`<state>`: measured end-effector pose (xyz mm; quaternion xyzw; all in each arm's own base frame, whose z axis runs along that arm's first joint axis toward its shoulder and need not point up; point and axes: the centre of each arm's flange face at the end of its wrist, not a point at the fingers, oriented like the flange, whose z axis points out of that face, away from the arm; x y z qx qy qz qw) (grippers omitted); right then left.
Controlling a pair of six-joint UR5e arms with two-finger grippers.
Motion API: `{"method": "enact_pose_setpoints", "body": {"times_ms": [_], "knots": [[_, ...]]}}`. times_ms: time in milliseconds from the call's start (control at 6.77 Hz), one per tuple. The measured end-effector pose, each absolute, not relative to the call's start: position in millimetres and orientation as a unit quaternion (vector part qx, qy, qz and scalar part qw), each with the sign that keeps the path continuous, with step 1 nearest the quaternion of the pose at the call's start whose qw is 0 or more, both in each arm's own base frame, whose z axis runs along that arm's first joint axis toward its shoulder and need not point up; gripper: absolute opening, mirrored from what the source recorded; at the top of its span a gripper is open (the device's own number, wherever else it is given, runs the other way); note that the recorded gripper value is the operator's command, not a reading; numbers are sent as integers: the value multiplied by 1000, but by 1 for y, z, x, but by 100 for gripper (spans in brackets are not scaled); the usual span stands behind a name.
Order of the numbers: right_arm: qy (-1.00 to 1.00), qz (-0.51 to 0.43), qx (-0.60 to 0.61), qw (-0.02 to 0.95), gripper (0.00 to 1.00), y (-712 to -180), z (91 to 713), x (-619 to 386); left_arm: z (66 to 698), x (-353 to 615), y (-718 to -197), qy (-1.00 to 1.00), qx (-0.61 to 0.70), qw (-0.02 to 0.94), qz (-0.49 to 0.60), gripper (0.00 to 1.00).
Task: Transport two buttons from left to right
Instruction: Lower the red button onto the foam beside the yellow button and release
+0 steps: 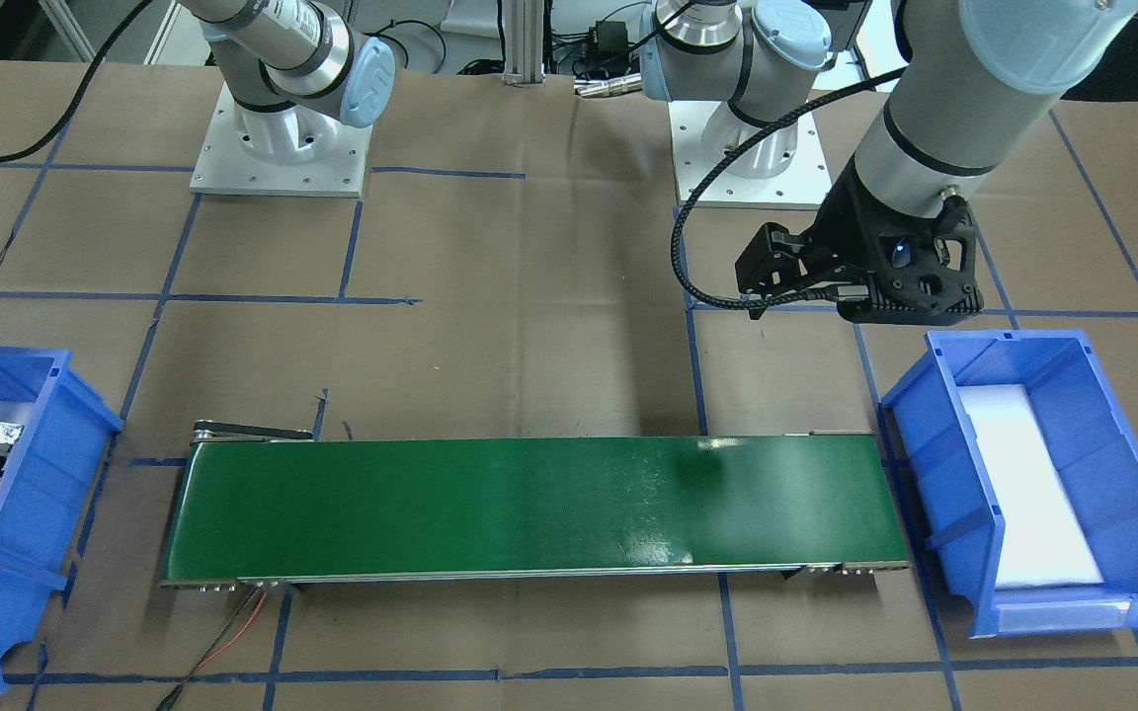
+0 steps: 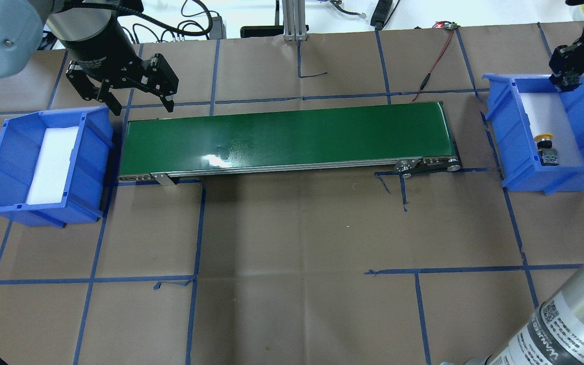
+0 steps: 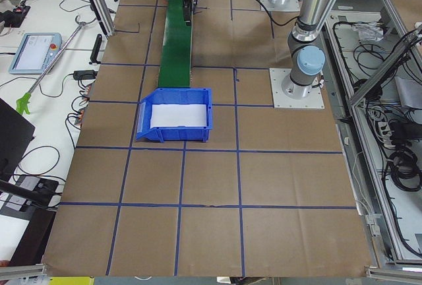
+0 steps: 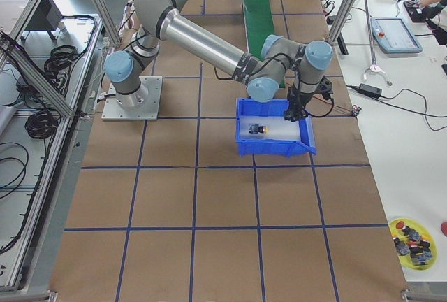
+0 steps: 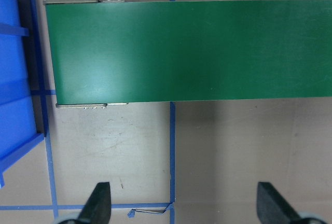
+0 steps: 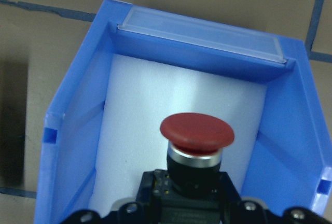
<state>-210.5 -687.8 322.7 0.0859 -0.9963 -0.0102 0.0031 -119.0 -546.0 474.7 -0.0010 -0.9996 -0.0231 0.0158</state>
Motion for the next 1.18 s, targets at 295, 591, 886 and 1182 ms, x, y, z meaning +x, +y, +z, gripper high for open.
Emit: {"method": "enact_pose_setpoints", "body": {"times_ms": [295,591,886,1182], "knots": [[-996,-17,83,1,6,-686,275,-218,475,-119,-546,-1000,-1,16,-23,100],[-996,-26,81,-5,6,-688,244,-220,475,-119,-546,-1000,-1,16,-23,100],[-996,-35,80,-13,18,-688,229,-220,475,-119,-546,-1000,-1,16,-23,100],[-996,-40,79,-17,90,-689,222,-220,475,-119,-546,-1000,0,16,-23,100]]}}
